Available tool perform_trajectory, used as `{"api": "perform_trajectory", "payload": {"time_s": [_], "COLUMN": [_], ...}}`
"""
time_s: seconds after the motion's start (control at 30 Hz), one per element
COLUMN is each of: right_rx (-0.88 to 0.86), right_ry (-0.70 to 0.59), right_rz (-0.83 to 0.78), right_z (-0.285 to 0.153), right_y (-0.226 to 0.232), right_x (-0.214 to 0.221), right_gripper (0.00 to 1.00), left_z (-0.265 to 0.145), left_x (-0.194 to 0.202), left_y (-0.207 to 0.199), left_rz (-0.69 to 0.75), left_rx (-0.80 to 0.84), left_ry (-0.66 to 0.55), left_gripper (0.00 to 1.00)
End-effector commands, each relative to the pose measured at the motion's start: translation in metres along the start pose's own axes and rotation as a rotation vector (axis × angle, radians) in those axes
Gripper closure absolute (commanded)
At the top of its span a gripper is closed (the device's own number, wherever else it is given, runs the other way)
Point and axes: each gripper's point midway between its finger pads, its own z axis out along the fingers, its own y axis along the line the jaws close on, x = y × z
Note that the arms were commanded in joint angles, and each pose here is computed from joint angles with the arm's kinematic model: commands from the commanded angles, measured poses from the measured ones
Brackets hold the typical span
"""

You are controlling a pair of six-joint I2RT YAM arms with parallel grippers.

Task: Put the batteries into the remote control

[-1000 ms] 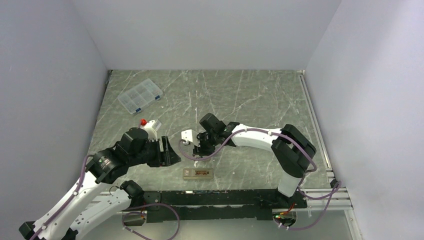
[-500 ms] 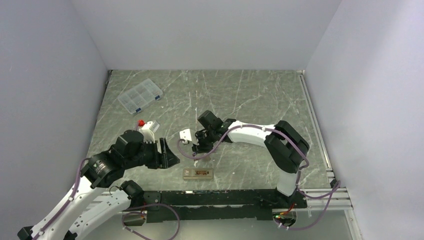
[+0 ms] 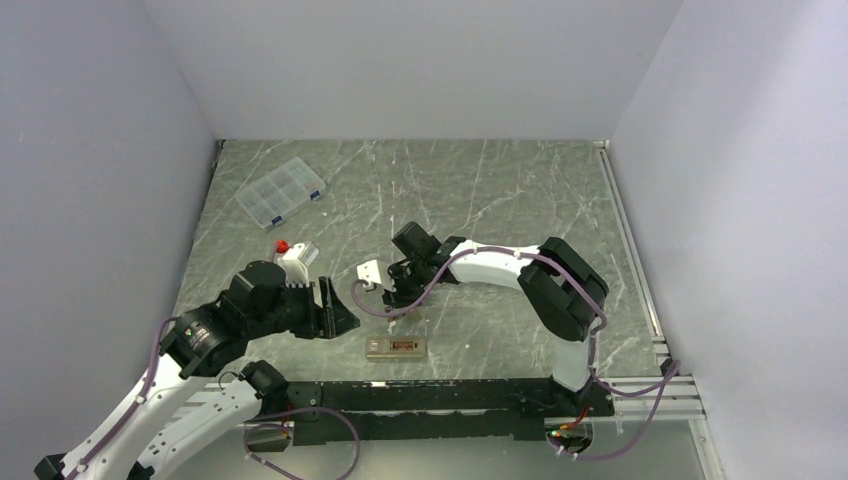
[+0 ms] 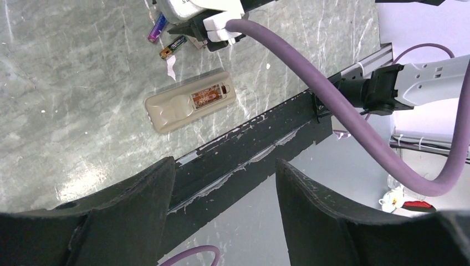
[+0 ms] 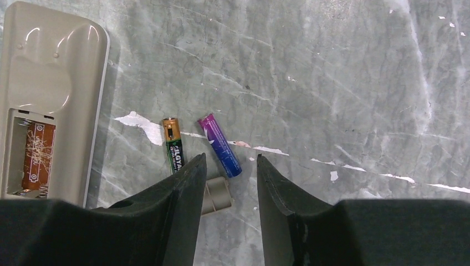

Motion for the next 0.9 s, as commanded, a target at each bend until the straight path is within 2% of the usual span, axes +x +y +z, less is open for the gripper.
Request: {"api": "perform_trajectory", "payload": {"time_s": [0.0,0.63,0.87], "right_rx": [-0.011,-0.028,-0.048], "right_ry": [-0.036,0.015,0.03], "right_rz": [-0.033,0.005,0.039], "right_z": [-0.001,0.012,0.015], "right_y": [-0.004,0.003,0.007], "right_x": [-0.01,0.013,0.019], "right_gripper": [0.59,0.63,0.68], "left_z": [-0.006,-0.006,-0.008], "left_x": [-0.005,-0.009,-0.009], "left_y": [-0.007,-0.007,-0.006], "left_rz": [0.017,0.016,0.016], "left_rx": [0.022,0.01,0.006], "left_ry": [-0.015,-0.021,-0.026], "left_gripper": [0.28,0.28,0.28]}}
